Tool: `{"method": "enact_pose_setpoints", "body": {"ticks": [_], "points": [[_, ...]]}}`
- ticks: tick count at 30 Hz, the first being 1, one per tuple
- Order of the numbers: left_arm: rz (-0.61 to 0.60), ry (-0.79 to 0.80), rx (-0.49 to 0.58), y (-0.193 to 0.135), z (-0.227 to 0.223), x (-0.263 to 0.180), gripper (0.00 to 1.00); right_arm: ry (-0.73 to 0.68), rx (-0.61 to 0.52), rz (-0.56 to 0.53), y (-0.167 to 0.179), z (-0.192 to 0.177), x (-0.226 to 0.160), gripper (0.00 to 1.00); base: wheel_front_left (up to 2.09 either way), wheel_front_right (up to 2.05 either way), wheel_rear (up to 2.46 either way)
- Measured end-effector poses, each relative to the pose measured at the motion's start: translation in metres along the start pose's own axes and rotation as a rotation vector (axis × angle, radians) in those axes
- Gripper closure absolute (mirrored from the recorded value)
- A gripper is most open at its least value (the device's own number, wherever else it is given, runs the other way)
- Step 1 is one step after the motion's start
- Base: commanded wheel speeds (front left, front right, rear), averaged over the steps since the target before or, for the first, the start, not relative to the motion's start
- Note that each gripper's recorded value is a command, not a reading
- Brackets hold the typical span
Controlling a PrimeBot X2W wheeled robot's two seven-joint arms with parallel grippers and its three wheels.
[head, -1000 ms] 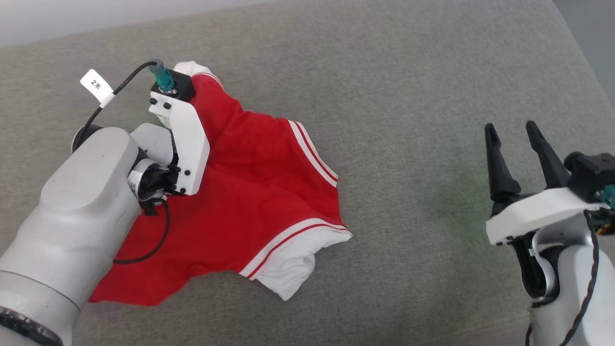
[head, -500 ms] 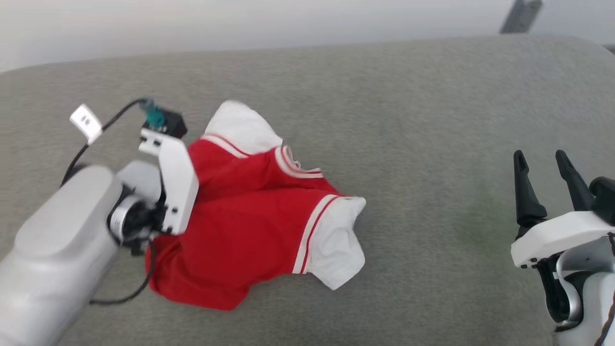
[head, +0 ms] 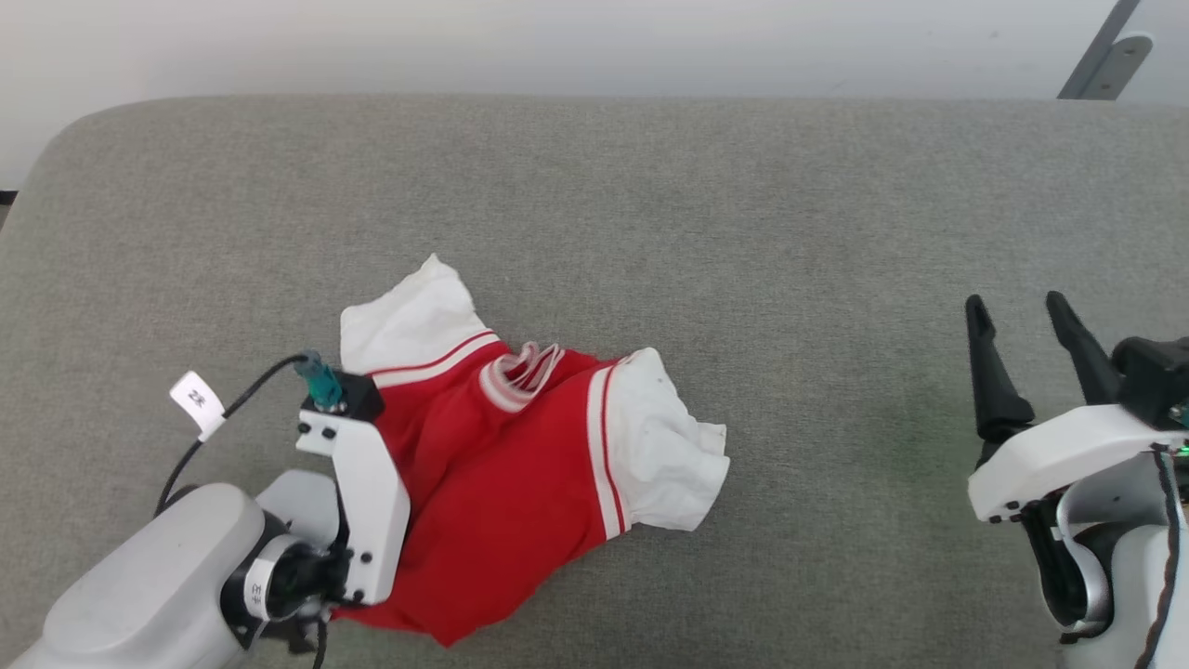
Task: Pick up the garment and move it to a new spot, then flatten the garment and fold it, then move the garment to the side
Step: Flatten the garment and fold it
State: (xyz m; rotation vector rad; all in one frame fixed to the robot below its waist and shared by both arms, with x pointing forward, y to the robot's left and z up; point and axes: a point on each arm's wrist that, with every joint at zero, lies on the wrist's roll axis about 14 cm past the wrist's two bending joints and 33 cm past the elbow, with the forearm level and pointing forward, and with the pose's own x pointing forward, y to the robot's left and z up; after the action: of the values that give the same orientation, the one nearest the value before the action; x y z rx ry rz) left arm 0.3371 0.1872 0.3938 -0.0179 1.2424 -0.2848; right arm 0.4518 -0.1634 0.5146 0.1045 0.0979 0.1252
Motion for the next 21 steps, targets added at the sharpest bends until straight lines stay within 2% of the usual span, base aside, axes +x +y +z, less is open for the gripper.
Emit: {"method": "enact_pose_setpoints", "body": {"ticks": [2, 3, 9, 14, 15, 21], "points": [[-0.012, -0.079, -0.002, -0.003, 0.013, -0.003, 0.52, 0.016, 0.002, 0.021, 0.006, -0.003, 0.002, 0.0, 0.0, 0.0, 0.0], [-0.02, -0.114, -0.003, -0.005, 0.019, -0.005, 0.0, 0.024, 0.002, 0.034, 0.01, -0.005, 0.003, 0.0, 0.0, 0.0, 0.0], [-0.001, -0.331, -0.03, 0.009, 0.052, -0.028, 0.0, 0.116, -0.006, 0.143, 0.042, -0.022, 0.005, 0.0, 0.0, 0.0, 0.0], [0.046, -0.588, 0.004, 0.023, 0.079, -0.06, 0.0, 0.229, -0.019, 0.272, 0.077, -0.042, -0.001, 0.0, 0.0, 0.0, 0.0], [0.046, -0.588, 0.004, 0.023, 0.079, -0.06, 0.0, 0.229, -0.019, 0.272, 0.077, -0.042, -0.001, 0.0, 0.0, 0.0, 0.0], [0.126, -0.863, -0.01, 0.048, 0.085, -0.092, 0.0, 0.346, -0.052, 0.418, 0.113, -0.06, -0.007, 0.0, 0.0, 0.0, 0.0]]}}
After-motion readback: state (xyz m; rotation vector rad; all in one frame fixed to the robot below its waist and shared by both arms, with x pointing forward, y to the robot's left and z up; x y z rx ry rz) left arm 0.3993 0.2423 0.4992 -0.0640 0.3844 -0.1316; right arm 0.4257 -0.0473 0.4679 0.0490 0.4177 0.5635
